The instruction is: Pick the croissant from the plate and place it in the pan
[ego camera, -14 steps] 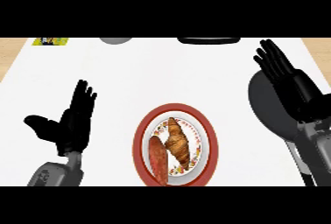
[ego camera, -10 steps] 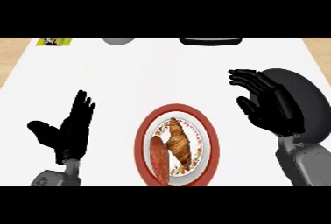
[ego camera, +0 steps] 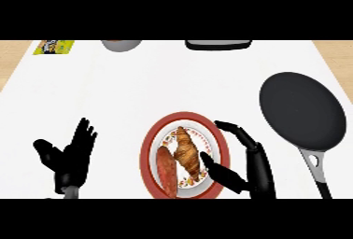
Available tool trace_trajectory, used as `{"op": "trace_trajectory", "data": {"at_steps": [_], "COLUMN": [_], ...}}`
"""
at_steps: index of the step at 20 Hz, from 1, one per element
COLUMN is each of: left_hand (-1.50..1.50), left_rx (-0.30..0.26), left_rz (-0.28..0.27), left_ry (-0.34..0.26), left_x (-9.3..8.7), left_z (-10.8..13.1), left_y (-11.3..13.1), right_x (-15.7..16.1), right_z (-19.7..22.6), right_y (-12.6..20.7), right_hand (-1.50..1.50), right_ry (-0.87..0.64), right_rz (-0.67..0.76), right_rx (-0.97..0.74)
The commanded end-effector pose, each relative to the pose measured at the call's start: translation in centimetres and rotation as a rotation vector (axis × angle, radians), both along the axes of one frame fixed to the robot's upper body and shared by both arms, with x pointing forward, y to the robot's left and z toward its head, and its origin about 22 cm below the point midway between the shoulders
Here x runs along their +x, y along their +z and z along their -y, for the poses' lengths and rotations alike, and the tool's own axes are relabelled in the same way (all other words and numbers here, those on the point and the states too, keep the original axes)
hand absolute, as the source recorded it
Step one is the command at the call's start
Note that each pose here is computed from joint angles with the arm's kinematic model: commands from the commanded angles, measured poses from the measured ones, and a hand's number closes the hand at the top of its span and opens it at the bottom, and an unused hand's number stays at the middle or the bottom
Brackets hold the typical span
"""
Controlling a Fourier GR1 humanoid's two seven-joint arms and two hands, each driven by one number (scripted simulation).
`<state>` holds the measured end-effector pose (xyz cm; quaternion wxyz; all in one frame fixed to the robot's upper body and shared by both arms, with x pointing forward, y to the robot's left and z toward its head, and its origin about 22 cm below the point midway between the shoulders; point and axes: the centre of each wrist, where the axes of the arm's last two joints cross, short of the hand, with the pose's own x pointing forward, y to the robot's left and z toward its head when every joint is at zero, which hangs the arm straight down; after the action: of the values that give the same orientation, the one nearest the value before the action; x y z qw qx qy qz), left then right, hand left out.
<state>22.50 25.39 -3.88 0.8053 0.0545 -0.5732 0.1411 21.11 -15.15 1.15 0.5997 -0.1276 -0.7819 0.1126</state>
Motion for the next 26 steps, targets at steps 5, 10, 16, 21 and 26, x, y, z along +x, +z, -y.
{"op": "trace_trajectory", "data": {"at_steps": [5,10,16,21,26], "left_hand": [0.00,0.00,0.00,0.00,0.00], "left_rx": [0.004,-0.012,0.003,0.006,-0.007], "left_rz": [0.009,0.005,0.010,0.006,0.009], "left_ry": [-0.022,-0.047,-0.050,-0.059,-0.078], "left_x": [-0.7,-0.7,-0.4,-1.1,0.4], "left_z": [-0.1,-0.1,0.0,1.8,0.8], "left_y": [-0.3,-0.6,-0.7,-0.8,-0.2], "right_x": [-8.0,-5.8,-2.0,-0.7,3.5], "right_z": [-7.0,-7.1,-7.0,-7.7,-9.7], "right_y": [-3.4,-2.1,3.3,3.1,7.9], "right_hand": [-1.50,-1.50,-1.50,-1.50,-1.50], "right_ry": [-0.244,-0.344,-0.358,-0.273,-0.241], "right_rz": [0.085,0.017,-0.194,-0.485,-0.566], "right_rx": [-0.163,-0.307,-0.485,-0.782,-0.895]}}
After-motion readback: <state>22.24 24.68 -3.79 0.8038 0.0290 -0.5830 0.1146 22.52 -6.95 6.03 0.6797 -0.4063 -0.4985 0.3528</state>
